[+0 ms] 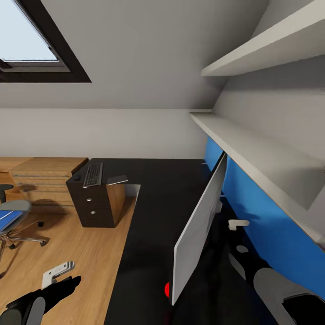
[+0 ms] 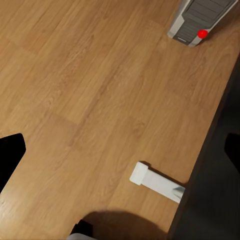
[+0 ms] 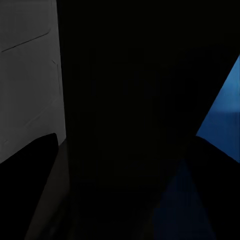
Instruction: In the bedroom, organize the workspace by keeping the computer under the desk, ensuring the monitor is on the desk, placing the keyboard on the desk next to the monitor, placing the mouse on the desk next to the keyboard, moving the folder from the swivel chair onto the desk next to the mouse, stacking the notebook on top of the folder with the pen on top of the notebook, and positioning the swivel chair next to the desk.
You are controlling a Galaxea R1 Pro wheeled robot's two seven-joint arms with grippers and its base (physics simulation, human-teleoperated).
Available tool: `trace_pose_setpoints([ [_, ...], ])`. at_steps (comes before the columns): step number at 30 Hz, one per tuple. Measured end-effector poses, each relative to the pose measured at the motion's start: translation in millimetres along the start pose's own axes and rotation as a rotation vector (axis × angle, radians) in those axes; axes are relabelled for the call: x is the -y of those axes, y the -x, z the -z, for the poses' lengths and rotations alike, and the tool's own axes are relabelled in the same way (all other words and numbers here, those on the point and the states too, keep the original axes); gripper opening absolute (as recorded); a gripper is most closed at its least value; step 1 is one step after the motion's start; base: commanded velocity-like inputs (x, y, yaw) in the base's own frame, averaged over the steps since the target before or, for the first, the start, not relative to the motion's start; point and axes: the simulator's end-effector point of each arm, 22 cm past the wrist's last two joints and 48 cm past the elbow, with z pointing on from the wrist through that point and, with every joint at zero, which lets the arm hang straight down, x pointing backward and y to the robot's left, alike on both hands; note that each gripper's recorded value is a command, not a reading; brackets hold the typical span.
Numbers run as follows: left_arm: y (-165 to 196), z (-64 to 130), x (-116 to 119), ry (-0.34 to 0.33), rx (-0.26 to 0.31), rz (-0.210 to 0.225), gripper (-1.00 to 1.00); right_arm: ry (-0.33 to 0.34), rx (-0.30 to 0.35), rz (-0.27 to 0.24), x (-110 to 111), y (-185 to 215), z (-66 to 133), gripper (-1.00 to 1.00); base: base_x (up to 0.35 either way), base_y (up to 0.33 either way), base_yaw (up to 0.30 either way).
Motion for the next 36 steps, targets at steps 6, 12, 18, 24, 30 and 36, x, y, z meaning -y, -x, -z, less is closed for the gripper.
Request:
trace_pose_setpoints([
  [6, 0.1, 0.0, -0.1, 0.001, 0.0, 0.0, 1.0, -0.001, -0.001, -0.002, 0.5, -0.3, 0.1, -1.0, 0.0, -0.015, 0.0],
  [12, 0.6, 0.0, -1.4, 0.003, 0.001, 0.0, 1.0, -0.002, 0.0, -0.002, 0.6, -0.3, 0.0, -1.0, 0.0, -0.136, 0.0],
  [18, 0.7, 0.1, -1.8, 0.004, 0.002, 0.001, 1.0, -0.001, 0.0, -0.001, 0.5, -0.2, 0.0, -1.0, 0.0, -0.014, 0.0],
  [24, 0.7, 0.0, -2.1, 0.004, 0.002, 0.002, 1.0, -0.001, 0.0, 0.0, 0.4, -0.1, 0.0, -1.0, 0.0, -0.128, 0.0],
  [30, 0.9, 0.1, -2.7, 0.005, 0.002, 0.003, 1.0, -0.001, 0.001, 0.0, 0.4, 0.1, 0.0, -1.0, 0.0, -0.049, 0.0],
  [36, 0.9, 0.1, -2.7, 0.005, 0.002, 0.003, 1.0, -0.001, 0.0, -0.001, 0.6, -0.1, 0.0, -1.0, 0.0, -0.004, 0.0],
])
